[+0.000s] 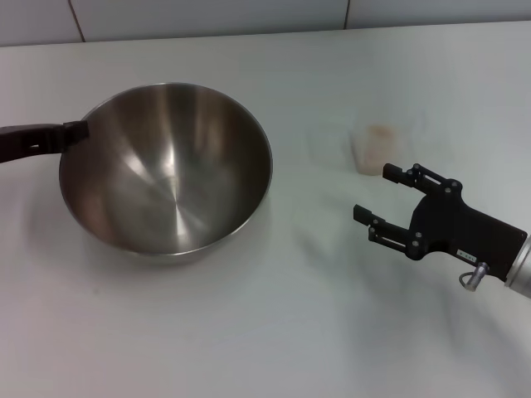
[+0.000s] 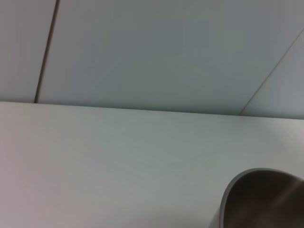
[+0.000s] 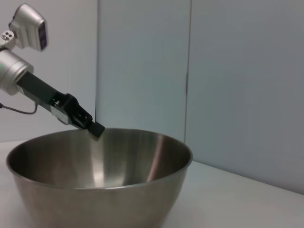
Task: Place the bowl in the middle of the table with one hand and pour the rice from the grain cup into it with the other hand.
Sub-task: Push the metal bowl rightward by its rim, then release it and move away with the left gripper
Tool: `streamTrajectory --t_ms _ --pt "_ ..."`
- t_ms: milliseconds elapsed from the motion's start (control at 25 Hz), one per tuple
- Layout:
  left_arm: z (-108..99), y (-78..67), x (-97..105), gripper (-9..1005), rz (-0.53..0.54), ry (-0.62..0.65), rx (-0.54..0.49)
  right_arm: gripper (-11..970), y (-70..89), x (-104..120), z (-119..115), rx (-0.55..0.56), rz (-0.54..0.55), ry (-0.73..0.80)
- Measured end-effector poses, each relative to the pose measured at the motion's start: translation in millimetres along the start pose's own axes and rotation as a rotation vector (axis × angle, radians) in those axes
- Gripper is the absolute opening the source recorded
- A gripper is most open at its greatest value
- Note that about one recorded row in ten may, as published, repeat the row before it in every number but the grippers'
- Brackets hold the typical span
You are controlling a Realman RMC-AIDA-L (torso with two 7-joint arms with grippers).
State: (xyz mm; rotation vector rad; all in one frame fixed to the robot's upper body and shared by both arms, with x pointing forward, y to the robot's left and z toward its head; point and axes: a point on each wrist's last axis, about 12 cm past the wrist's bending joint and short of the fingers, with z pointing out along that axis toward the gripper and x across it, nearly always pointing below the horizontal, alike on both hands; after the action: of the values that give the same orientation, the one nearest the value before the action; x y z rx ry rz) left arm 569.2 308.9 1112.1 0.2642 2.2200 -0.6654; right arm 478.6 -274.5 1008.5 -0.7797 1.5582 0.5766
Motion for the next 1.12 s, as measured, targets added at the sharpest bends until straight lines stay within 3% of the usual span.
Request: streamTrajectory --t_ms 520,1120 --pt "2.6 -6.0 -13.1 37 0.021 -0.009 0.024 761 -1.3 -0.4 3.5 0.003 0.02 0.005" --pt "5.3 -26.6 -46.1 37 0.088 -0.04 0.091 761 -0.4 0.2 3.4 -0.004 0.039 0.01"
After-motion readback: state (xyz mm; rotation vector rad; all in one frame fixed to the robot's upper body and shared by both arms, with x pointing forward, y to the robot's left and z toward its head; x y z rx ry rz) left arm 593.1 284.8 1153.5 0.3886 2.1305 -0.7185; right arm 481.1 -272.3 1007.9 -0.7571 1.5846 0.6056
